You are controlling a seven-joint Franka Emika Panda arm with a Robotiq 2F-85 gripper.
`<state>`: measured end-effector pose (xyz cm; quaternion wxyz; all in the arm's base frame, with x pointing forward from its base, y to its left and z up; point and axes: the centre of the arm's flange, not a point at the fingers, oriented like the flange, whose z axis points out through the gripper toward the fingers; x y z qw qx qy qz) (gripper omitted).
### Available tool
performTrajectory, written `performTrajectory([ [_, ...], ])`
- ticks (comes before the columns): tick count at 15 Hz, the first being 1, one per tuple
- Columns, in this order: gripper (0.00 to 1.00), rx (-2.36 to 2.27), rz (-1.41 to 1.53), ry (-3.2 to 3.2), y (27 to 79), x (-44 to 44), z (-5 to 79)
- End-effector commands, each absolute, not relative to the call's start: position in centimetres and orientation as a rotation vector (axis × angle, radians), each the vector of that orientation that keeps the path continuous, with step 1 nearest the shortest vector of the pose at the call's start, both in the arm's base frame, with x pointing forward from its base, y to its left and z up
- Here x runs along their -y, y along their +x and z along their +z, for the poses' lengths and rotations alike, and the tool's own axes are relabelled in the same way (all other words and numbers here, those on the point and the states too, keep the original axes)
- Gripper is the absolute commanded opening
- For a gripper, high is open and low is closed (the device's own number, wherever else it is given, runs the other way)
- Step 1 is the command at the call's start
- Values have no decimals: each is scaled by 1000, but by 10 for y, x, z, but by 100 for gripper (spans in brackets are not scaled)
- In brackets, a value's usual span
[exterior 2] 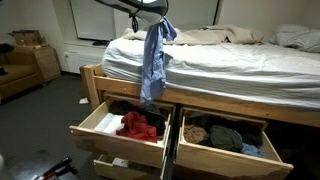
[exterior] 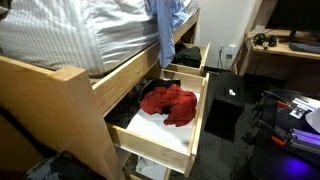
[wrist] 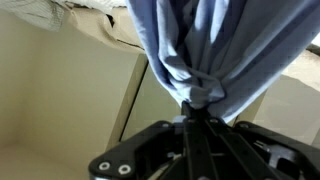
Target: Remove the blue shirt from the top most drawer on the right and put it inside the topmost drawer on the left
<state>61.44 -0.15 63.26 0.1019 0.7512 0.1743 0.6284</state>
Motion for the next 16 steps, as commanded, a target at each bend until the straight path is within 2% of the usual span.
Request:
performTrajectory([
  [1,29,-479,1824,2215,602,0,686],
  [11,98,-374,1222,2656,600,126,448],
  [12,80,-374,1330,2570,581,95,443],
  [14,94,-351,1246,2632,578,104,406],
  [15,98,-349,1234,2639,578,106,400],
  [16,98,-350,1236,2639,578,105,401],
])
